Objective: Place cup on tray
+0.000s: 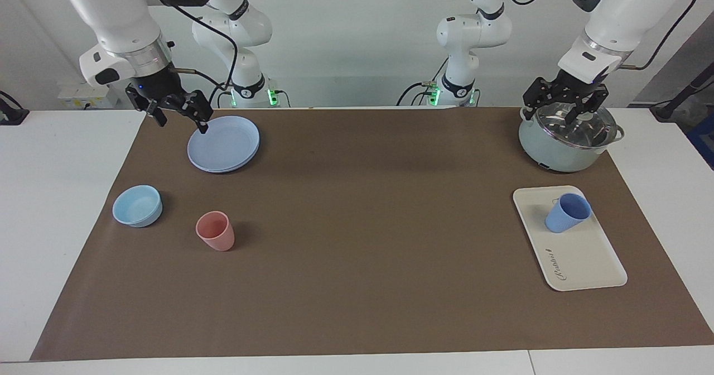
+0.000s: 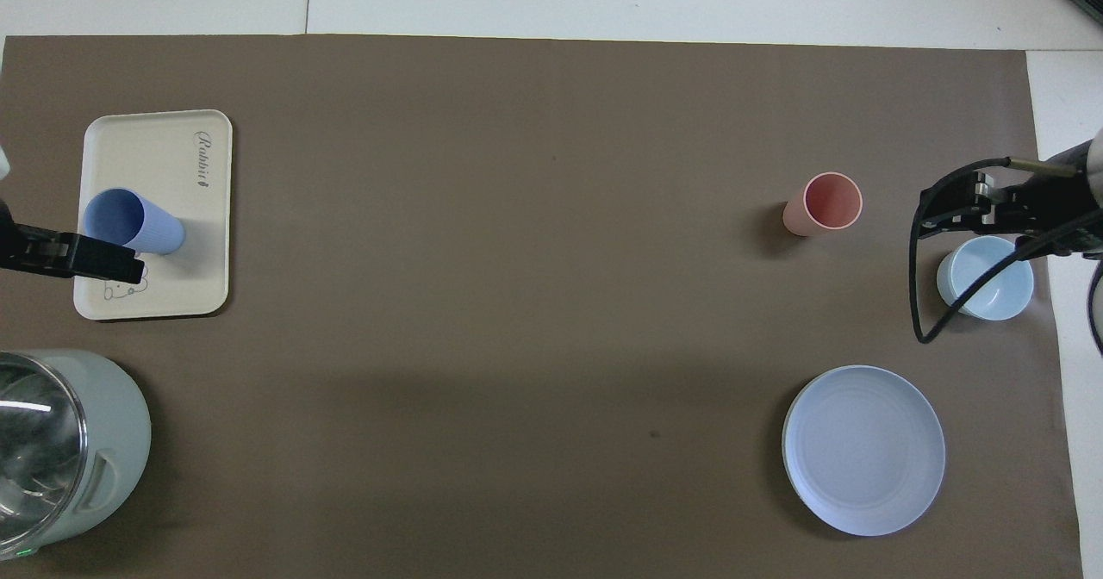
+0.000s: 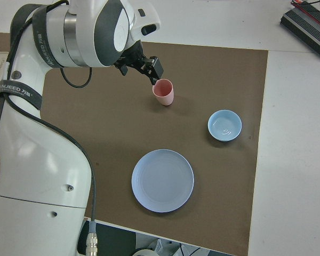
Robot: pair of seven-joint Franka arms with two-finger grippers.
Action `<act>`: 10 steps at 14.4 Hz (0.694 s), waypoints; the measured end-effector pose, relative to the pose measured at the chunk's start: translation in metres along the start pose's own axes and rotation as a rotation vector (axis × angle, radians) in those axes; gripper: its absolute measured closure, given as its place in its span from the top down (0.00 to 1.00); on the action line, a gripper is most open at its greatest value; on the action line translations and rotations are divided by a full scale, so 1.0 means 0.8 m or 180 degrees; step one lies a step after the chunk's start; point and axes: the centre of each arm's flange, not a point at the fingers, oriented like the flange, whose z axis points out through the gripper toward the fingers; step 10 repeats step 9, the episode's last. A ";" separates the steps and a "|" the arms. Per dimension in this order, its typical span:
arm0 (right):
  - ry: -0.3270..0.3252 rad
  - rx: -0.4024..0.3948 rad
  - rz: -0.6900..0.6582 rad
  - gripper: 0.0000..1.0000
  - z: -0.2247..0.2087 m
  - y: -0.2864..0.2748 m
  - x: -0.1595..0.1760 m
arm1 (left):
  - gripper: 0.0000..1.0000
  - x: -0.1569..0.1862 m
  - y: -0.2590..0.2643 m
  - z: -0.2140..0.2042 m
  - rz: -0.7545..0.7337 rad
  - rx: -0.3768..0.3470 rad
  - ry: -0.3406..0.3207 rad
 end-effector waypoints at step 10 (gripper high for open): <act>-0.0102 -0.0028 -0.0178 1.00 0.011 -0.003 -0.001 | 1.00 -0.004 0.006 -0.003 0.0023 -0.0008 -0.0075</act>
